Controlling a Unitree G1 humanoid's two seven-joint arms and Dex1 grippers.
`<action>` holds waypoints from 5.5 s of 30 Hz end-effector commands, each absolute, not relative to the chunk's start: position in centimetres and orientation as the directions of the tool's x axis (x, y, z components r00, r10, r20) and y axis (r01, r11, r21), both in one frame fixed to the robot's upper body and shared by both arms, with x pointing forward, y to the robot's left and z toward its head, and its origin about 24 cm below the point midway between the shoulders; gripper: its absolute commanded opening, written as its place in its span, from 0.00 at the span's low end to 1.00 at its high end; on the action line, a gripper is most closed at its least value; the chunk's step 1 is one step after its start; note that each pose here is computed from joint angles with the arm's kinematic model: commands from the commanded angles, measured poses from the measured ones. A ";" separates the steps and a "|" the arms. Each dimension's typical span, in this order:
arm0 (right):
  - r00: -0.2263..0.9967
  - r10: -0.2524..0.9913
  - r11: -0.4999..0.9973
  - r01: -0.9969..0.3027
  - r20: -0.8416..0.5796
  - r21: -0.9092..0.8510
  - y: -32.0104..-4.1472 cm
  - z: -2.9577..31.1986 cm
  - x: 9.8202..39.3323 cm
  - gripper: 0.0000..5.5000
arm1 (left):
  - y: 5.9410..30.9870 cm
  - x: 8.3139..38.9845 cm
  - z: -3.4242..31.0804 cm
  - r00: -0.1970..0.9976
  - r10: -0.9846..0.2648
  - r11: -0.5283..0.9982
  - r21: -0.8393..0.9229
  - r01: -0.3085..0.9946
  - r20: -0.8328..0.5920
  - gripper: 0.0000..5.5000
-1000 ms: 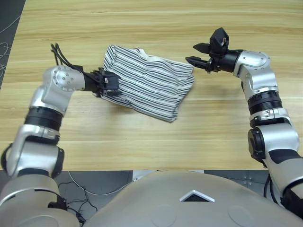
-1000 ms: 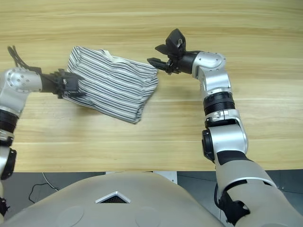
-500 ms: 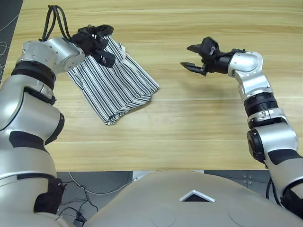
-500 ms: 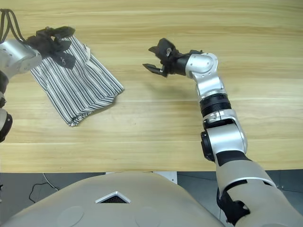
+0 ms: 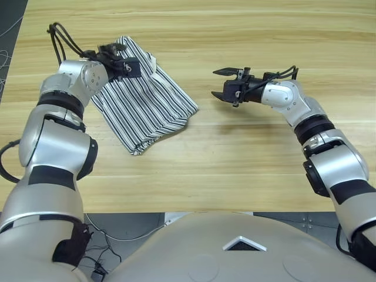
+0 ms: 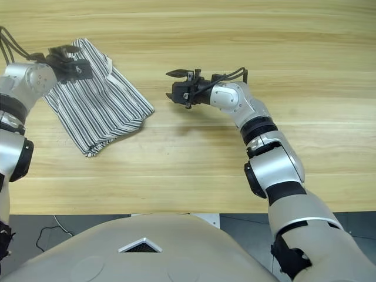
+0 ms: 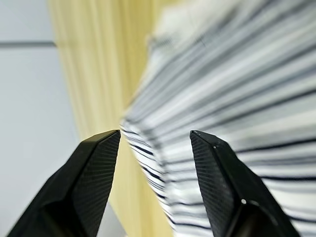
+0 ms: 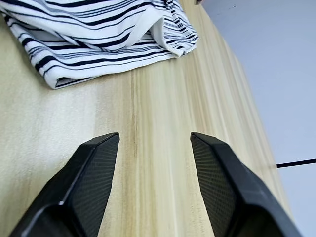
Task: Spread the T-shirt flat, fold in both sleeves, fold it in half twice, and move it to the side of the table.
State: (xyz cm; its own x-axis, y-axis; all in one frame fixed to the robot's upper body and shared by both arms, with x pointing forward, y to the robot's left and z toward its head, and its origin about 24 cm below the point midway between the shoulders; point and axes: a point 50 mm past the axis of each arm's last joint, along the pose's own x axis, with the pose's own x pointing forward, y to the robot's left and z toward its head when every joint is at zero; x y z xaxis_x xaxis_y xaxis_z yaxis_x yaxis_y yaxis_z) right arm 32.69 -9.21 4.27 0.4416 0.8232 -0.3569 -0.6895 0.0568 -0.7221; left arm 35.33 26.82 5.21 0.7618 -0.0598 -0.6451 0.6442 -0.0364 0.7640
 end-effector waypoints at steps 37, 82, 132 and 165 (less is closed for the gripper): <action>0.105 0.855 -0.283 -0.725 -0.508 -0.627 -16.3 3.4 26.7 0.48 | 13.4 28.1 -4.3 0.212 -0.639 0.350 -0.035 0.936 -0.739 0.48; 0.138 0.716 -0.395 -0.728 -0.684 -0.560 -14.3 5.4 19.1 0.48 | 12.7 28.2 -4.7 0.277 -0.611 0.415 -0.003 0.910 -0.741 0.48; 0.120 0.819 -0.361 -0.652 -0.561 -0.667 -11.0 0.7 17.3 0.59 | 11.2 29.1 -3.8 0.288 -0.643 0.409 0.000 0.912 -0.710 0.49; 0.131 0.836 -0.294 -0.713 -0.533 -0.637 -8.9 -3.3 17.4 0.12 | 11.2 29.3 -3.5 0.288 -0.646 0.409 -0.001 0.913 -0.706 0.49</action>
State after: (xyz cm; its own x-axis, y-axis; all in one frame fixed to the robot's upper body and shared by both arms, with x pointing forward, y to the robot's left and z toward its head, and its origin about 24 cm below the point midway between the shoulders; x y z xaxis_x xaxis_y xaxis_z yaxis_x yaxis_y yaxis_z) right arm 18.98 -7.15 -0.89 0.1866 0.9079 -0.3755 -0.6535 -0.1707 -0.7375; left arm 31.72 9.99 0.14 0.3841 -0.7200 -0.5779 0.9098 0.4019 0.1039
